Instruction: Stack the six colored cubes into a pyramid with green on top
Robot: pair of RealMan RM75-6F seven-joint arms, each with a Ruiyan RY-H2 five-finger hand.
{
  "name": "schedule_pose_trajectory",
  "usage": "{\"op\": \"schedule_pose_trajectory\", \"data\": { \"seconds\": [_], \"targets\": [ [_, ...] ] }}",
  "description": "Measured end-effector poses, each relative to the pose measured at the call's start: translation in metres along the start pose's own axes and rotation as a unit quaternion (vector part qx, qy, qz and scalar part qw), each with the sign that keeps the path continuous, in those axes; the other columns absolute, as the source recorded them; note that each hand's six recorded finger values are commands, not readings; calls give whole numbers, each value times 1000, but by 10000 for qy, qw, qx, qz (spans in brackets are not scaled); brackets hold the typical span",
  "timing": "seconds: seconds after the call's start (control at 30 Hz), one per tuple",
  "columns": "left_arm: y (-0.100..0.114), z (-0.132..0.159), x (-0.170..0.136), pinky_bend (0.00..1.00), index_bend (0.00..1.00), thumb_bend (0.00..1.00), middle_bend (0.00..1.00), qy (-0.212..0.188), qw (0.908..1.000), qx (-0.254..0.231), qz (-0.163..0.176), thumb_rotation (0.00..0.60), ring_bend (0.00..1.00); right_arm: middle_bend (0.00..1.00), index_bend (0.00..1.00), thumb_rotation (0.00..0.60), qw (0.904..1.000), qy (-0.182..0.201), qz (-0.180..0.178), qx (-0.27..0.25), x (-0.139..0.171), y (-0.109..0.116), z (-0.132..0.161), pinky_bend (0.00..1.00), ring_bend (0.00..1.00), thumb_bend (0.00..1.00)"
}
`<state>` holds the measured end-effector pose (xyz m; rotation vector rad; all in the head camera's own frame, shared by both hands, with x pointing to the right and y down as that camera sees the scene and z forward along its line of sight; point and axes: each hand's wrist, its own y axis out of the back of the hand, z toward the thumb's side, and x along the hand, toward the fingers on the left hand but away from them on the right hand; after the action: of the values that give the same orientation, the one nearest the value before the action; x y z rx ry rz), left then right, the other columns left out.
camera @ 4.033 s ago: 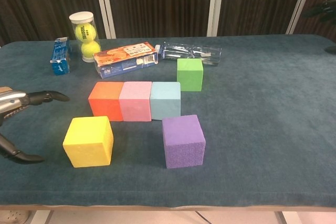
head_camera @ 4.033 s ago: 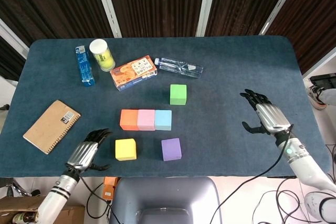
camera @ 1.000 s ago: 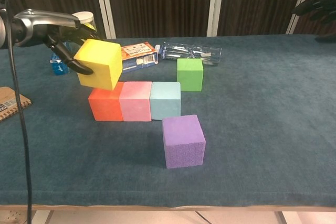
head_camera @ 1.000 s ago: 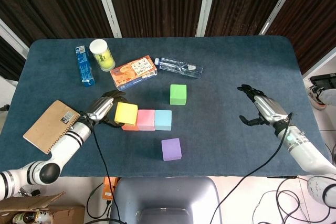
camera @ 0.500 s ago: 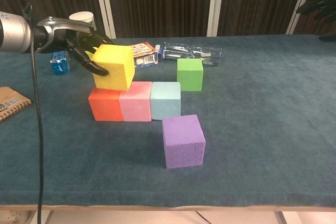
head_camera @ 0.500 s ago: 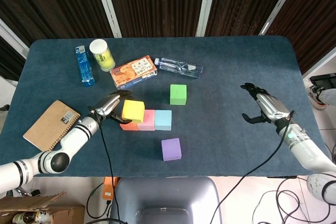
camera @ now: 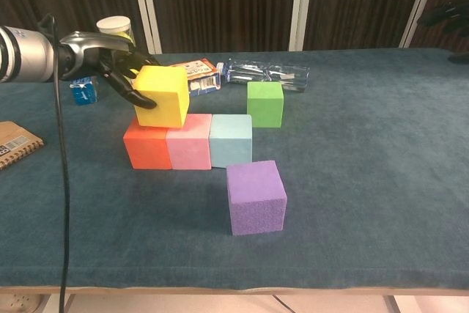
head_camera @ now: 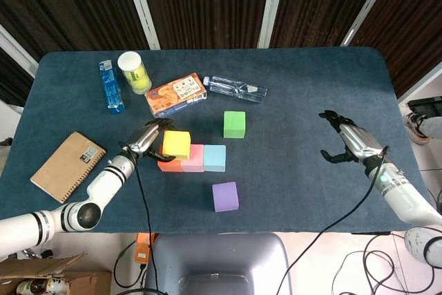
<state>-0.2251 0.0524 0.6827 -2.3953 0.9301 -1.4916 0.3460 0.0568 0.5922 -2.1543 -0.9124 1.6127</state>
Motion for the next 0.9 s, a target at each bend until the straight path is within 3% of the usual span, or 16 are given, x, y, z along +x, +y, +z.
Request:
{"op": "schedule_pose_trajectory", "data": {
  "seconds": [0.8, 0.9],
  "targets": [
    [-11, 0, 3, 50, 483, 303, 125, 1, 9998, 37, -189, 599, 14, 0, 51, 600, 9999, -108, 52, -9, -6, -4, -11, 0, 0, 322],
    [-12, -1, 4, 50, 483, 303, 125, 4, 9998, 65, -210, 576, 14, 0, 50, 600, 9999, -110, 65, -13, -6, -5, -11, 0, 0, 322]
  ]
}}
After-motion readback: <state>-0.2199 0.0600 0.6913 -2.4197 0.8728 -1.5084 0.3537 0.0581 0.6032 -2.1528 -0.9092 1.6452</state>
